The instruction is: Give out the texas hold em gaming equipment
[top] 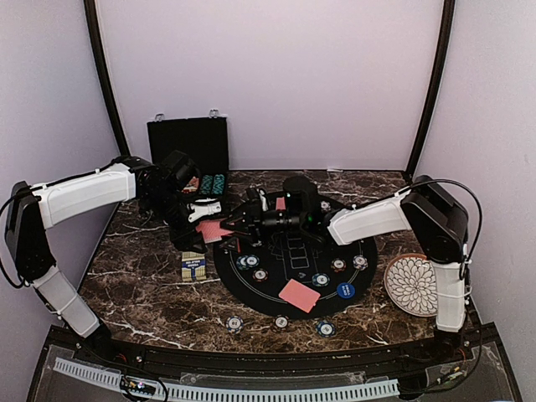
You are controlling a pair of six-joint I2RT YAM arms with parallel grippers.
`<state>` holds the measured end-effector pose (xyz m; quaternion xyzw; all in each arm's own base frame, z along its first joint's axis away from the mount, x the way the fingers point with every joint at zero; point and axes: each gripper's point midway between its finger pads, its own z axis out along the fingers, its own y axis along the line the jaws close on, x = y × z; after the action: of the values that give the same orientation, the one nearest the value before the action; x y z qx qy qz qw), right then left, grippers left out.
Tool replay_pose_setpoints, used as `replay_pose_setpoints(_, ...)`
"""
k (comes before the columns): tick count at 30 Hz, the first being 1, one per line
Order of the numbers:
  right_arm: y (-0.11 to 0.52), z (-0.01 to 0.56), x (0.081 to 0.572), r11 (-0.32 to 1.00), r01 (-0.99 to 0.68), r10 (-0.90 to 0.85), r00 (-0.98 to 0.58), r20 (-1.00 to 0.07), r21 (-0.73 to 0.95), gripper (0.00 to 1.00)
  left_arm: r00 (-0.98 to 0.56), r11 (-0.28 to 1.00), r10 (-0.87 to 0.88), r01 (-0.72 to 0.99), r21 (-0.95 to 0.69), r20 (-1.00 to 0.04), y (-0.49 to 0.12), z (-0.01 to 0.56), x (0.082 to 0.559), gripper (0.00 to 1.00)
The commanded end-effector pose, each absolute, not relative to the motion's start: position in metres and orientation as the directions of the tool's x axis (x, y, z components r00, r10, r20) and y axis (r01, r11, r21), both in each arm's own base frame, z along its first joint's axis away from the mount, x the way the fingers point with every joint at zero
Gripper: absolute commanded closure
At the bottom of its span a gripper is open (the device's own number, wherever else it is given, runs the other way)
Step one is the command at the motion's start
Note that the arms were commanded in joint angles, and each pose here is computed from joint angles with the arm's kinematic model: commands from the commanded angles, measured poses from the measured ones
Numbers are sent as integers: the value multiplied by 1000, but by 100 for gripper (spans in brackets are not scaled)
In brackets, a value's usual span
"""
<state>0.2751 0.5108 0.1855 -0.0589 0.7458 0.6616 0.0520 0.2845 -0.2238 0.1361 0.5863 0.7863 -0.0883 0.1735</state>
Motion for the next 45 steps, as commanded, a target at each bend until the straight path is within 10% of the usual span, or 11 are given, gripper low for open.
replay_pose_setpoints(1, 507, 200, 272, 93, -176, -33, -984, -174, 980, 85, -231, 286, 889, 954, 86, -394, -223, 144, 282, 100)
replay_pose_setpoints(16, 427, 191, 304, 433, -262, 6, -956, -293, 863, 100, -231, 283, 899, 955, 90, -373, -219, 138, 281, 100)
replay_pose_setpoints(25, 288, 174, 362, 954, -268, -165, -848, -504, 137, 100, -232, 282, 899, 956, 85, -372, -218, 137, 278, 100)
replay_pose_setpoints(36, 230, 161, 397, 868, -118, -364, -812, -457, -483, 100, -229, 280, 899, 956, 87, -374, -217, 139, 277, 100)
replay_pose_setpoints(45, 267, 112, 392, 710, -204, -515, -804, -298, -674, 100, -230, 281, 897, 956, 85, -377, -216, 140, 275, 100)
